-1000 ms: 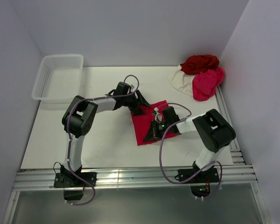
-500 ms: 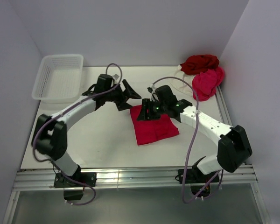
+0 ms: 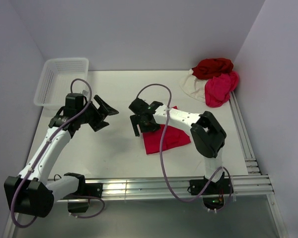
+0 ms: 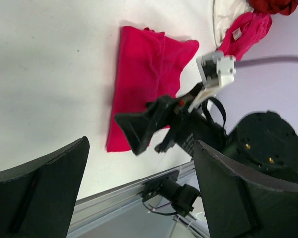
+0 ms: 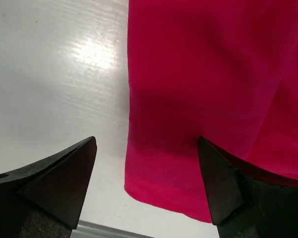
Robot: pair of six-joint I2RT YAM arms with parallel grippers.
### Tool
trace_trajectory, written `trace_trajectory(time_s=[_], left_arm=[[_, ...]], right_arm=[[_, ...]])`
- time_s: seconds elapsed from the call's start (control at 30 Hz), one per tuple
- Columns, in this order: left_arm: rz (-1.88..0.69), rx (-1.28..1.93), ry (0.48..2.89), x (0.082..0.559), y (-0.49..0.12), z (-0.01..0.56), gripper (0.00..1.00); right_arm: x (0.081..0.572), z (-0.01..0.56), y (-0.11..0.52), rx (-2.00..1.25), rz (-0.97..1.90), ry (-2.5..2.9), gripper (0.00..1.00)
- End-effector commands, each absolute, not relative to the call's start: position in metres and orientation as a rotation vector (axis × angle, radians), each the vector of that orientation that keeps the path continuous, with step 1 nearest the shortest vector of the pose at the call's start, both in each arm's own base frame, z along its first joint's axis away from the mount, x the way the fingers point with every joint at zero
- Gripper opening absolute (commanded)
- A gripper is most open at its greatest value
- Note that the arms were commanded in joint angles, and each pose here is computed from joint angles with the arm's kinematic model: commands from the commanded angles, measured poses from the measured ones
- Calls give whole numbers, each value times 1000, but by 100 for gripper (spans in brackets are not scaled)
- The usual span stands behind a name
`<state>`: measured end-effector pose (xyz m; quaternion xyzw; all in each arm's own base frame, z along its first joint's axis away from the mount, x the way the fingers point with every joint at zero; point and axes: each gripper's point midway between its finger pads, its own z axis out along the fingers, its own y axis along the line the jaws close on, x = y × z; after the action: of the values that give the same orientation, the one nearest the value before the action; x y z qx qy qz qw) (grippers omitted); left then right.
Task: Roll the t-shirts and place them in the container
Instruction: Roll the tshirt
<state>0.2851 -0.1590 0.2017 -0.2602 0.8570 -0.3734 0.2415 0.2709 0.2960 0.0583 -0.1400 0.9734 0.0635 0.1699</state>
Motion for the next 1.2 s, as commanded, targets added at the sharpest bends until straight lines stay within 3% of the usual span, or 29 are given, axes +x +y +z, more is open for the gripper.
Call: trace_trajectory(time_s=[0.0,0.13,0.4,0.77,0.93,0.97,1.0,1.17], left_arm=[[-950,-697,2383,268,-149,193,91],[-948,-707,2394,258,-147,185,91],[-928,-700,2408,246,-142,179,91],[-948,-704,2400,235,-141,174,91],[-944,-699,2405,235,-141,175,91],[-941,-696,2405,235,-141,175,91],[-936,-695,2403,235,-140,176,91],[-940,-703,2400,236,-140,176,91]], right_arm=[[290,73,294,-363,11,2692,87],[294,64,304,-380,-90,2672,75],[294,36,298,-400,-357,2649,63],[288,28,272,-355,-486,2629,63],[286,12,269,-355,-515,2641,32],[286,11,267,-352,-524,2636,12],[286,12,267,-334,-518,2630,2],[284,26,281,-320,-348,2629,0]])
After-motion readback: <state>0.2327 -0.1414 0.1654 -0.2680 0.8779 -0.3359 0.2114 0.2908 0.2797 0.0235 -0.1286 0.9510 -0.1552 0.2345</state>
